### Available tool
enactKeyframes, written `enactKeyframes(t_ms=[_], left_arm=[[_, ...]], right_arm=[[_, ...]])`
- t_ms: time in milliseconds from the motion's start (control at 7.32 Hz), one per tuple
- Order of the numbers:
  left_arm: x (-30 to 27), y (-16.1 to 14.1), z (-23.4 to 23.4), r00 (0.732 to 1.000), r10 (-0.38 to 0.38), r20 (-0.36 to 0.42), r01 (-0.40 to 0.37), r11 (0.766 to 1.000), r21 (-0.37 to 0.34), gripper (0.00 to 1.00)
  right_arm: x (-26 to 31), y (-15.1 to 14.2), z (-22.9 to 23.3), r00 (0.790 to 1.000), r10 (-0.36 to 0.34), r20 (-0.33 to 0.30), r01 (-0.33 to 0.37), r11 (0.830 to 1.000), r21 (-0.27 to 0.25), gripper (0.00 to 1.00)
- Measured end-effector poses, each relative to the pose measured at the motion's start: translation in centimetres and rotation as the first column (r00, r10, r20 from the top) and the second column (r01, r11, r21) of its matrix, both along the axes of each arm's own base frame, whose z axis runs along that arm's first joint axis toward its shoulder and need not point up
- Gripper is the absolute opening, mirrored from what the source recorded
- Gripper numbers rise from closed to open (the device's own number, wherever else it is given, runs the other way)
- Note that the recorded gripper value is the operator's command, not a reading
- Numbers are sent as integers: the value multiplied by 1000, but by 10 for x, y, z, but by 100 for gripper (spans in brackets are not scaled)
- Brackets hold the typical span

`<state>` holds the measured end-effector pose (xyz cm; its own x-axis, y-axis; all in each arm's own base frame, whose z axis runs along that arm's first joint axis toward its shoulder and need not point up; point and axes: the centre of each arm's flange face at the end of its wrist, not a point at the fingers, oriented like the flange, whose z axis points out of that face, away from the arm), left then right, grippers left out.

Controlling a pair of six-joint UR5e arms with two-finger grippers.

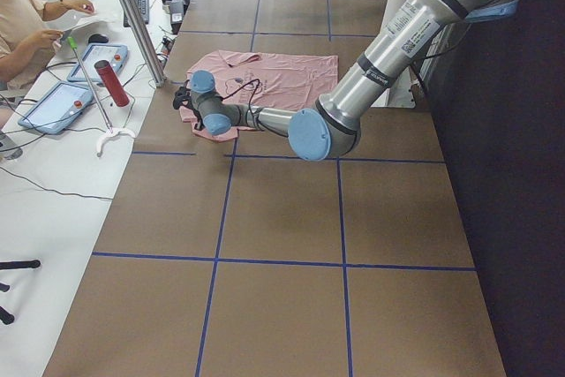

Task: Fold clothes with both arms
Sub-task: 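Grasp the other sleeve with the left gripper and fold it inward, then move the right gripper to the hem corner nearest the robot while left holds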

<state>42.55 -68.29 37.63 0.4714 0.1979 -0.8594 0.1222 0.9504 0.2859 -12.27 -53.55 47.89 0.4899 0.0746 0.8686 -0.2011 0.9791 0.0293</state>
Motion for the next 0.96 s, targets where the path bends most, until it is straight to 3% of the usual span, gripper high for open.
enactKeyframes(t_ms=[273,820,956], left_arm=[[42,27,-36,998,-15,-61,10,997,-71,0],[91,0,-63,991,-137,3,137,989,-52,1],[92,-2,-62,989,-150,10,150,987,-49,51]], right_arm=[[-1,-2,-3,1000,-1,2,1,1000,5,100],[-1,-2,-4,1000,-1,3,1,1000,8,100],[-2,-2,-5,1000,-1,3,1,1000,8,100]])
